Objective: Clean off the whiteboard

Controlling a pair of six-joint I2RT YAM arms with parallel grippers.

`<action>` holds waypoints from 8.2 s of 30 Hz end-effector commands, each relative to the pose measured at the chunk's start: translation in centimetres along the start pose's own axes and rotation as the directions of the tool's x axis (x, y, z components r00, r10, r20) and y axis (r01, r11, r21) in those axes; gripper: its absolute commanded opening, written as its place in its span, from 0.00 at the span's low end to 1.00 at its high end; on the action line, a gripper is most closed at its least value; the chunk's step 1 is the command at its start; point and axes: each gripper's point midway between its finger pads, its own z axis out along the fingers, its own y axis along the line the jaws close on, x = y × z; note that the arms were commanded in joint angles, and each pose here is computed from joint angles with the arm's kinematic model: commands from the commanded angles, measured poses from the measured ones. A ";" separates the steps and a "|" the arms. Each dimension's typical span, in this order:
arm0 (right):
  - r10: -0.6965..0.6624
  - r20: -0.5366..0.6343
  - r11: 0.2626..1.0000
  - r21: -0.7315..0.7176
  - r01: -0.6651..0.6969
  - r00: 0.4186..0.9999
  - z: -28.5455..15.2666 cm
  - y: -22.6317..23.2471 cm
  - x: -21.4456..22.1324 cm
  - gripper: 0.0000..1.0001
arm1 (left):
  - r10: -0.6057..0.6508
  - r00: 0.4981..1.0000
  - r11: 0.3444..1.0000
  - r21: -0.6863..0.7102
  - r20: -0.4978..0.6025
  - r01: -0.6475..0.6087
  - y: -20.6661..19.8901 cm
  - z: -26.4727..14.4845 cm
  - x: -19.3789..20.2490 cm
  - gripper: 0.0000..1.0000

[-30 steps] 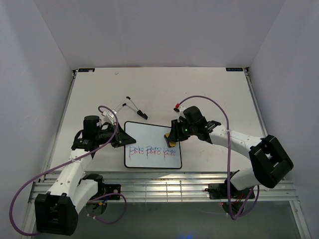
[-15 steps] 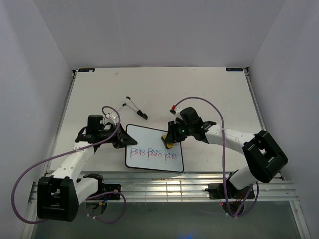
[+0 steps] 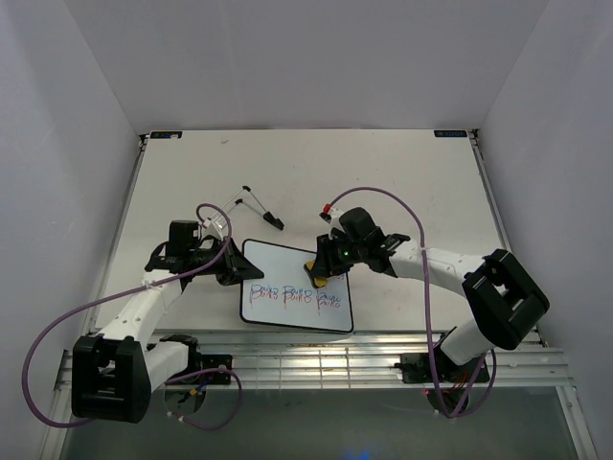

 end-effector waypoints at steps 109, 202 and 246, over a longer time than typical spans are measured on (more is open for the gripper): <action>0.279 0.015 0.935 0.222 -0.275 0.960 -1.0 -12.4 8.4 0.25 | 0.134 0.989 0.991 0.009 0.070 -0.135 -1.2 -0.6 -1.3 0.00; -0.517 0.082 0.856 0.062 0.513 0.852 3.3 10.3 0.8 0.24 | 0.148 0.987 0.989 0.019 0.068 -0.149 -1.5 -0.5 -0.9 0.00; -0.481 -0.068 0.876 -0.089 0.475 0.874 2.7 13.9 3.2 0.25 | 0.152 0.986 0.988 0.019 0.072 -0.154 -1.6 -0.5 -0.8 0.00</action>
